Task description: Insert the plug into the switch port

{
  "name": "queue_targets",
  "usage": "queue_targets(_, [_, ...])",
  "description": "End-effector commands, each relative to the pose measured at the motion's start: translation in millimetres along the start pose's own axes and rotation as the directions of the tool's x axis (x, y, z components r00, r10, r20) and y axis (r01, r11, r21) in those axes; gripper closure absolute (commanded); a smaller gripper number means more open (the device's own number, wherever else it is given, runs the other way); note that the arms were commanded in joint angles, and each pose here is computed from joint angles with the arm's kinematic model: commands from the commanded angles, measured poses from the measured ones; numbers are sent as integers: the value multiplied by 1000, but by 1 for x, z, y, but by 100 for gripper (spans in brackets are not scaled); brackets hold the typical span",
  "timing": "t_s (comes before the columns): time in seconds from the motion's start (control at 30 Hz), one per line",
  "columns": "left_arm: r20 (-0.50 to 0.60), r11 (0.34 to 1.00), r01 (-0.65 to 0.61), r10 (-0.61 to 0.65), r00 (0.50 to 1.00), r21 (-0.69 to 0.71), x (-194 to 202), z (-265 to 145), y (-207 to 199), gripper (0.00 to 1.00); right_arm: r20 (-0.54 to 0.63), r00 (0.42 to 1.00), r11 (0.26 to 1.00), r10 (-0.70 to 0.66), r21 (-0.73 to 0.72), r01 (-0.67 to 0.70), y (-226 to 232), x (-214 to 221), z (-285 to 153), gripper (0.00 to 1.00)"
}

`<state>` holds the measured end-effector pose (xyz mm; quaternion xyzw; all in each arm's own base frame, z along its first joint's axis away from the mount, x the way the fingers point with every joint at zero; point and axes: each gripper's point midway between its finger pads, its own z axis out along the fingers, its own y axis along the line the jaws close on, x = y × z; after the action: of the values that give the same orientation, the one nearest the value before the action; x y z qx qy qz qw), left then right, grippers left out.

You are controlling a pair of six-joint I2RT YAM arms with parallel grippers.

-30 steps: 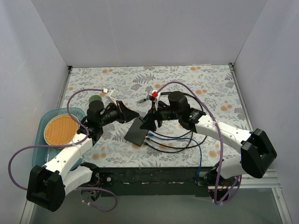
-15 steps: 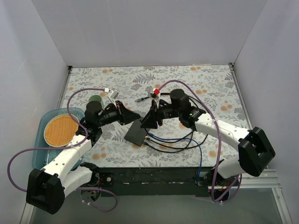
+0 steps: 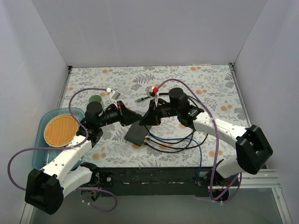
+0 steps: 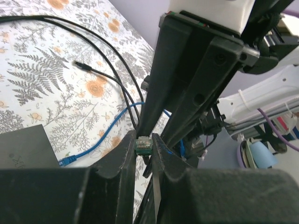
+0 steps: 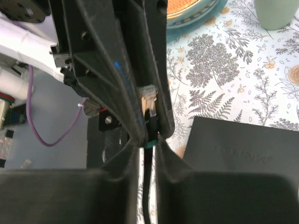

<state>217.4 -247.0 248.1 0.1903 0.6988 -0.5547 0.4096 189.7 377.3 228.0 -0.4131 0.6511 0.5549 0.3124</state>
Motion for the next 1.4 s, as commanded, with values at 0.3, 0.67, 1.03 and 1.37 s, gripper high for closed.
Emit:
queue_targets(0.3, [101, 996, 14, -4, 995, -92, -31, -2, -3, 47, 45, 997, 985, -64, 166, 56, -21, -22, -10, 99])
queue_targets(0.67, [134, 937, 149, -111, 985, -316, -45, 3, 40, 31, -52, 991, 861, -123, 491, 132, -44, -10, -28, 99])
queue_targets(1.03, [61, 921, 199, -190, 980, -336, -33, 15, 48, 59, -89, 984, 716, -156, 676, 175, -58, -13, -39, 99])
queue_targets(1.37, [22, 917, 213, -219, 976, -337, -21, 25, 52, 52, -103, 982, 687, -161, 703, 186, -57, -13, -37, 99])
